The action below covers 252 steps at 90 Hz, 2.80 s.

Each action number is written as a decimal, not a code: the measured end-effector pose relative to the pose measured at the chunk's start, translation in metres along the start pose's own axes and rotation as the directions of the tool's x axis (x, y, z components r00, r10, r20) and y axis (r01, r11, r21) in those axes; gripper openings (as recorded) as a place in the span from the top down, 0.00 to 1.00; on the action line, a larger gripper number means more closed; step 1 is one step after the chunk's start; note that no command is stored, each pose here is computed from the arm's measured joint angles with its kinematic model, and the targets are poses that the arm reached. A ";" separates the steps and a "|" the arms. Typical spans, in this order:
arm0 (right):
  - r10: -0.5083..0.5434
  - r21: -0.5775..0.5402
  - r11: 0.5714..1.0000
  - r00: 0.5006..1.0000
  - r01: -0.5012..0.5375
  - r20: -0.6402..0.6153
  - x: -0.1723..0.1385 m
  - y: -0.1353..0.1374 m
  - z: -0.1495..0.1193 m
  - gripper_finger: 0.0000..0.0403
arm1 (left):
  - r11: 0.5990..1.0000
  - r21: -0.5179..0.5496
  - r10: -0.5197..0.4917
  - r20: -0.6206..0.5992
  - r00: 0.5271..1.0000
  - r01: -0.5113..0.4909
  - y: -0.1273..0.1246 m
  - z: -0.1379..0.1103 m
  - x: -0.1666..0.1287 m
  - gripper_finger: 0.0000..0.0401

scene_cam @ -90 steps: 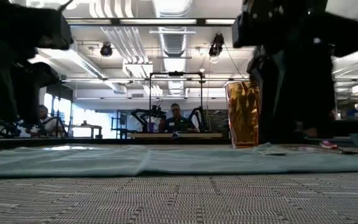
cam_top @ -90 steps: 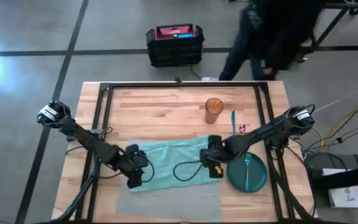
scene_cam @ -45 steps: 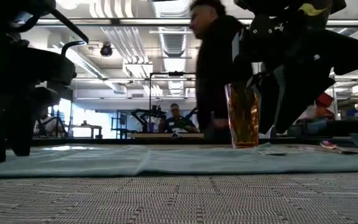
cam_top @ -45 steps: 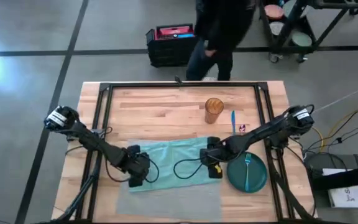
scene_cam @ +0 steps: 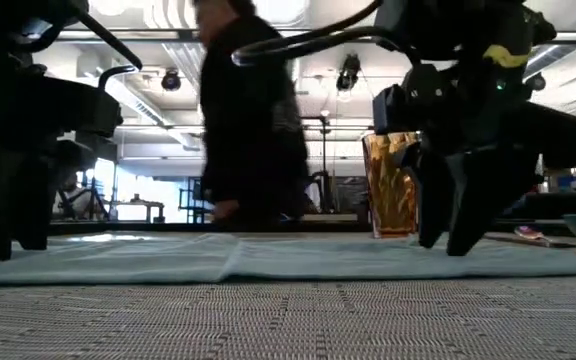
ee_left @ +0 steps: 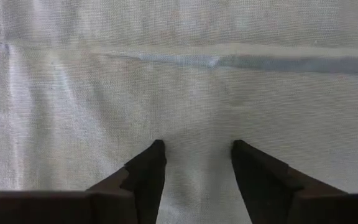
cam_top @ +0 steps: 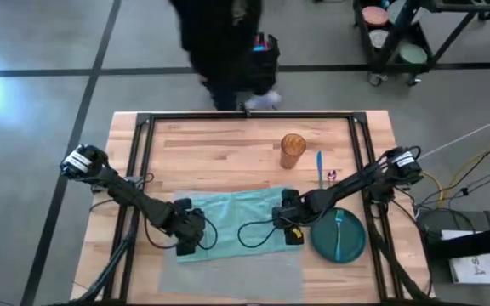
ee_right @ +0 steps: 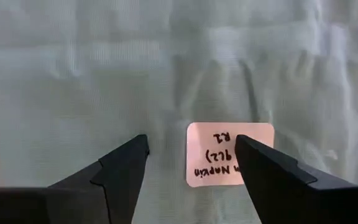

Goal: Set table place
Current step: Fold the blue table napkin

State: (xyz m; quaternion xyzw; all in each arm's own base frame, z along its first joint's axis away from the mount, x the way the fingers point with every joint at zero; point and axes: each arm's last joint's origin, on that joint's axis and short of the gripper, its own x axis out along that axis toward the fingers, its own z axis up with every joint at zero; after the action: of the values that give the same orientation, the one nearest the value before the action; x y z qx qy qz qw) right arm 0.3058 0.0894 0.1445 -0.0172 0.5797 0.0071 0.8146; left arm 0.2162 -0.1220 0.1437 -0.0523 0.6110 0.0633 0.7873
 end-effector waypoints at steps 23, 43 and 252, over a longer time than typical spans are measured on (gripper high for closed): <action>-0.012 0.001 1.000 0.998 0.012 0.057 -0.017 -0.001 0.010 0.44 | 1.000 0.000 0.002 0.001 1.000 -0.002 0.000 0.000 0.000 0.55; -0.010 0.001 1.000 1.000 0.009 0.017 -0.008 -0.006 0.004 0.40 | 1.000 0.000 -0.003 -0.002 1.000 0.003 0.000 0.000 0.000 0.59; 0.056 0.010 0.998 0.975 -0.060 0.215 -0.096 -0.018 -0.005 1.00 | 0.999 0.006 -0.048 0.178 0.983 0.048 0.036 -0.014 -0.106 1.00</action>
State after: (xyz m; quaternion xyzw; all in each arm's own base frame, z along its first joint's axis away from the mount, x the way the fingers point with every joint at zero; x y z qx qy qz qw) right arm 0.2703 0.0721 0.2340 0.0073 0.4889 0.0277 0.8719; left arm 0.1713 -0.0930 0.2430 -0.0607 0.5369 0.0482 0.8401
